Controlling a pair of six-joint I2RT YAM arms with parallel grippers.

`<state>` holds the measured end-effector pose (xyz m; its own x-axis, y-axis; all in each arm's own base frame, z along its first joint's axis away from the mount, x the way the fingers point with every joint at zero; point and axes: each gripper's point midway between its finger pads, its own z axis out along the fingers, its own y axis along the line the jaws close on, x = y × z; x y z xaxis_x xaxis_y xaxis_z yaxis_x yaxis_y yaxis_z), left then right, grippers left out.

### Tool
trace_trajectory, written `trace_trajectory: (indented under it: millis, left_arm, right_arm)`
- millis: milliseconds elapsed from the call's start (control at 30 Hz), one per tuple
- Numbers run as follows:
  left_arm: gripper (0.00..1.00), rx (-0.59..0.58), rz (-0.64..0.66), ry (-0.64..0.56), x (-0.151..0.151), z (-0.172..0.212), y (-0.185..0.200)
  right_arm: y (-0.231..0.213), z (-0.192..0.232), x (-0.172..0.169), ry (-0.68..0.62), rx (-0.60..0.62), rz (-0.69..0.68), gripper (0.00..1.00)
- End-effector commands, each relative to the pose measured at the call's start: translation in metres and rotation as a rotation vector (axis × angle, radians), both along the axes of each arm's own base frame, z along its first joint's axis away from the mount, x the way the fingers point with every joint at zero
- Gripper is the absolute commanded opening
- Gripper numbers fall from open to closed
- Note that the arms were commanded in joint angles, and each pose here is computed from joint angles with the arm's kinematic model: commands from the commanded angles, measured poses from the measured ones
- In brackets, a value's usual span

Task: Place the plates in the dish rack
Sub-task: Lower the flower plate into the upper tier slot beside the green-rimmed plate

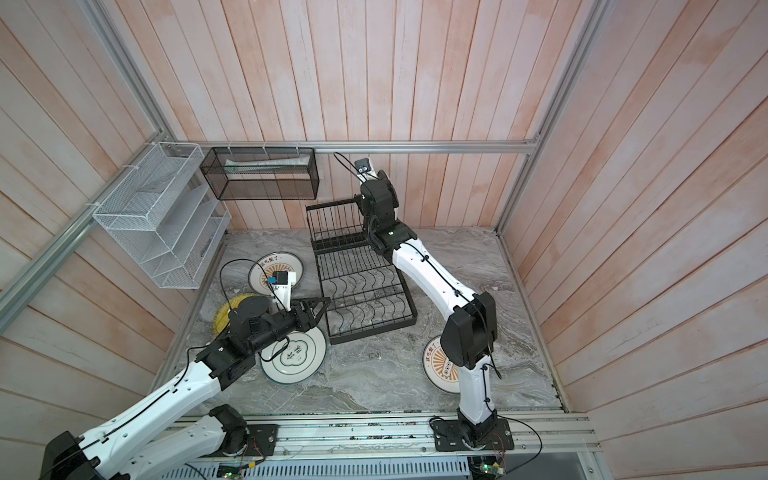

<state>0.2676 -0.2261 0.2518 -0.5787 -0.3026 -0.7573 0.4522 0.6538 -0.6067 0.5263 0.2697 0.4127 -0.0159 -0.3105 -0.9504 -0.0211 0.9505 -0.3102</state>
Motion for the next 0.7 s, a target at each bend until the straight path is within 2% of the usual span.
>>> trace_trajectory:
  millis: [0, 667]
  left_arm:
    - [0.58, -0.016, 0.003, -0.041, 0.003, 0.017, -0.002]
    - [0.58, -0.018, 0.006, -0.043, 0.003, 0.017, -0.001]
  right_arm:
    - [-0.017, 0.070, -0.022, -0.177, 0.120, -0.022, 0.00]
    - [-0.010, 0.046, -0.027, -0.150, 0.126, -0.047, 0.00]
